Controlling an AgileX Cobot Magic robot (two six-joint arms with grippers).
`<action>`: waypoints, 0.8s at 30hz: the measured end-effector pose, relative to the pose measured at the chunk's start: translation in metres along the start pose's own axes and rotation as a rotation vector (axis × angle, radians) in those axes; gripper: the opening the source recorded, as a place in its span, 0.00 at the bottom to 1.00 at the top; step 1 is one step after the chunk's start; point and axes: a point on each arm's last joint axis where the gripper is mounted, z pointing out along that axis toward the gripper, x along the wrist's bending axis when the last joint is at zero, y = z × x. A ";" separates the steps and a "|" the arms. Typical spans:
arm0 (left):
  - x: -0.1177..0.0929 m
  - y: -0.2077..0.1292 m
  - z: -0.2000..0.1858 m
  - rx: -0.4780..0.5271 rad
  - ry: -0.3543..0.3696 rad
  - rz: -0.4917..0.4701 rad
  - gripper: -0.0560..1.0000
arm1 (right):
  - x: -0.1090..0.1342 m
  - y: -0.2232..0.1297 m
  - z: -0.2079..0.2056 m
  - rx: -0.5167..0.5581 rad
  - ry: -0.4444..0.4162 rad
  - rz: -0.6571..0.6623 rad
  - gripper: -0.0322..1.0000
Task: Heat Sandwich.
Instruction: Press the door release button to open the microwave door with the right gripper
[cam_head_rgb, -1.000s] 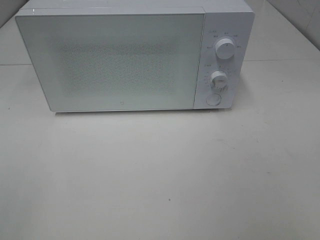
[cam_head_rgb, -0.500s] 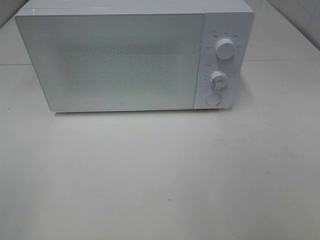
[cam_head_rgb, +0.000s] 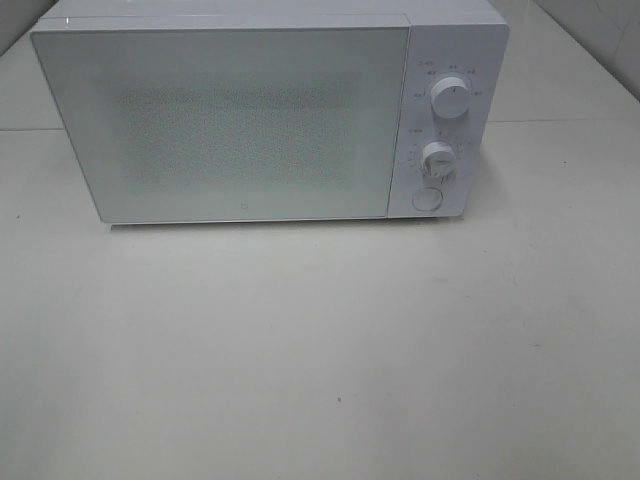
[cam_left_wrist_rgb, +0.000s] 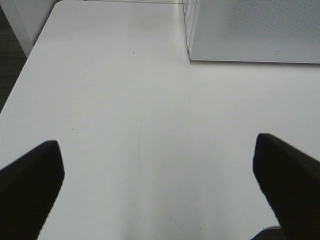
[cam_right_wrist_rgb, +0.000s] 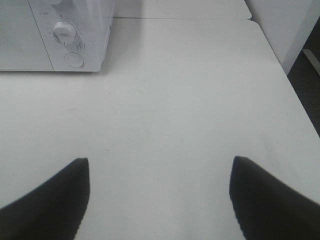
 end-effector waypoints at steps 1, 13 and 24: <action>0.000 0.000 0.000 0.000 0.000 0.000 0.98 | 0.000 0.000 0.000 0.000 0.000 -0.001 0.75; 0.000 0.000 0.000 0.000 0.000 0.000 0.98 | 0.000 0.000 0.000 0.000 -0.003 -0.004 0.75; 0.000 0.000 0.000 0.000 0.000 0.000 0.98 | 0.000 0.010 -0.004 -0.093 0.006 -0.002 0.75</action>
